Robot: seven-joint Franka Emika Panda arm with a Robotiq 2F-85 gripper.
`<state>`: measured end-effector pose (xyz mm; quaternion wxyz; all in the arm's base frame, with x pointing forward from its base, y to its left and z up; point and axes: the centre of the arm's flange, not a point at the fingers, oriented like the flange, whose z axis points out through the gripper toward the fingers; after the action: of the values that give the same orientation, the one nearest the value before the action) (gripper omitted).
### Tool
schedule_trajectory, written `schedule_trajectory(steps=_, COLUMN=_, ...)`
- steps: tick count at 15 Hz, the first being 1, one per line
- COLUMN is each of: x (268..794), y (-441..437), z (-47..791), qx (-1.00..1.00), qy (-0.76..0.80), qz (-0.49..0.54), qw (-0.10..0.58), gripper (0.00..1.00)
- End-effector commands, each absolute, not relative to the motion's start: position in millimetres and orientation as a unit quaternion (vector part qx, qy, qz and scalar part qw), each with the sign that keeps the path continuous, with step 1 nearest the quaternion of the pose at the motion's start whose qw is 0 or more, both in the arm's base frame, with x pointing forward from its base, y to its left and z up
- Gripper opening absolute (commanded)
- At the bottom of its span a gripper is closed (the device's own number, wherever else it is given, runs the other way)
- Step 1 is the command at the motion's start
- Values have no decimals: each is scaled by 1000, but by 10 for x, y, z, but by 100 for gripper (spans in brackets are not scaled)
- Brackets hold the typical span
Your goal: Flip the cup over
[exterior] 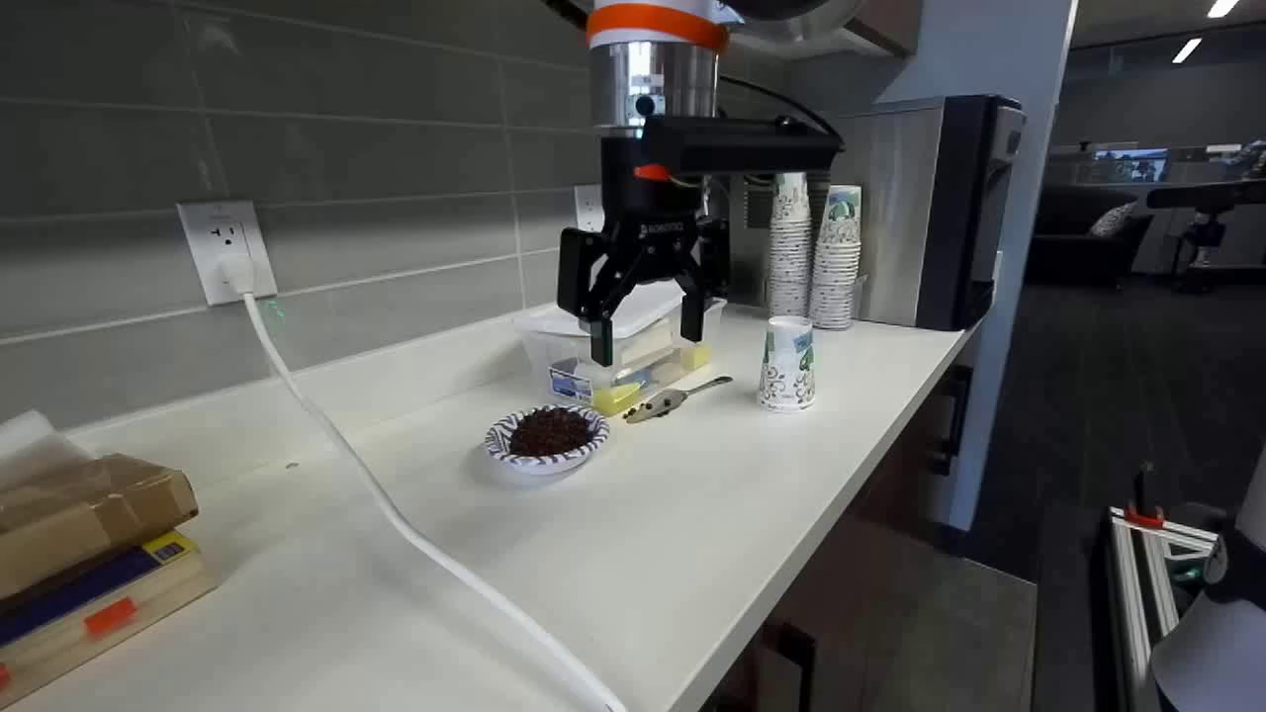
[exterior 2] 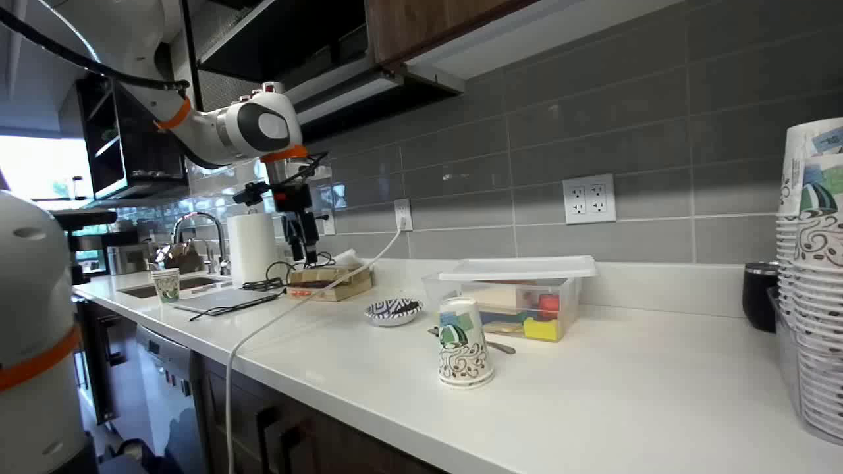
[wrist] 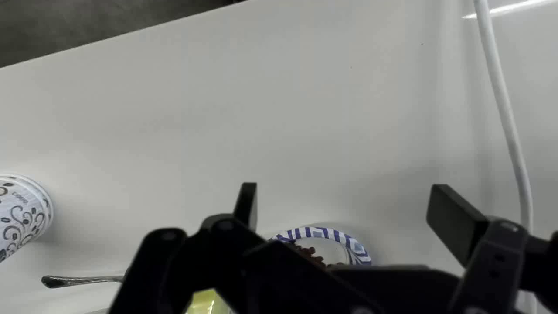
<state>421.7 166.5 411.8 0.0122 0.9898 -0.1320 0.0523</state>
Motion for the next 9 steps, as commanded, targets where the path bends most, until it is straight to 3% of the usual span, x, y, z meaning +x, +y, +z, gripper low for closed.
schedule_trajectory(steps=1, x=4217, y=1665, z=4119, qx=990, qy=-132, qz=52, qw=12, gripper=100)
schedule_trajectory(steps=9, x=4388, y=1539, z=4164, qx=999, qy=-50, qz=-6, qw=17, gripper=100)
